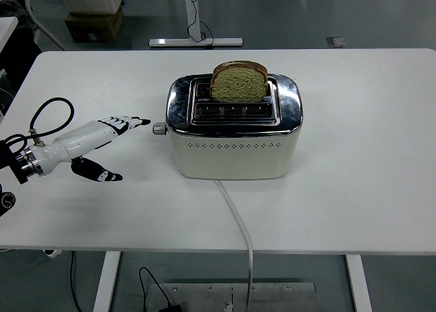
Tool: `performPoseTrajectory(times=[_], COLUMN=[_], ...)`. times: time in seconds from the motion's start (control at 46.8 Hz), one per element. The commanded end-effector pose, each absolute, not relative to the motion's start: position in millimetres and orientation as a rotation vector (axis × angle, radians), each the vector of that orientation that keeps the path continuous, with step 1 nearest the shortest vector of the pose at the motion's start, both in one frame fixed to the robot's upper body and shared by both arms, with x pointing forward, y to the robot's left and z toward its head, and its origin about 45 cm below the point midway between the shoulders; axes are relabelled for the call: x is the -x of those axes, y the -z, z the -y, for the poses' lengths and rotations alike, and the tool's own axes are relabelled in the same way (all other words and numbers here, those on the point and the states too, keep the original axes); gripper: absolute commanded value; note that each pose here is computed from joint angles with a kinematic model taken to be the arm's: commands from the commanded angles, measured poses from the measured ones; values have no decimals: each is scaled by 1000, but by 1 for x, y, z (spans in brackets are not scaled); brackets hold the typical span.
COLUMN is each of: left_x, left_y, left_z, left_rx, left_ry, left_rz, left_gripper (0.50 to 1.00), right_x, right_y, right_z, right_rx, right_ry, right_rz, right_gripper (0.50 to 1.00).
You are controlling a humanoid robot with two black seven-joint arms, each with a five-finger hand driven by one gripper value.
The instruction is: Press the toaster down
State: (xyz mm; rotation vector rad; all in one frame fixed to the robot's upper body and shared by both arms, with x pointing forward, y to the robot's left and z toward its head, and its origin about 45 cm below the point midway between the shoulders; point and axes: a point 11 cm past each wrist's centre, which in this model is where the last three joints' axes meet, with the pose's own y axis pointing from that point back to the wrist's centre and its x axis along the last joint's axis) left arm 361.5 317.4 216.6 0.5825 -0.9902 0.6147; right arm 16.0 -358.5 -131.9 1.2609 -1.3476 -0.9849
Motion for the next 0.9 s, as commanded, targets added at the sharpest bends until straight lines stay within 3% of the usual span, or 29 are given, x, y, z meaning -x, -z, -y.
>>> performPoseTrajectory(times=[0.0, 0.876], left_x=[-362, -356], left_y=[-216, -207], left_z=[-316, -310], left_rx=[-579, -582], left_ry=[-615, -582], left_rz=[989, 969], left_gripper=[1000, 1000], right_x=[-16, -16], right_y=[132, 132], right_z=[358, 359], right_rx=[-1261, -1260], right_ry=[986, 985], right_rz=[1348, 1348], right_gripper=[998, 998])
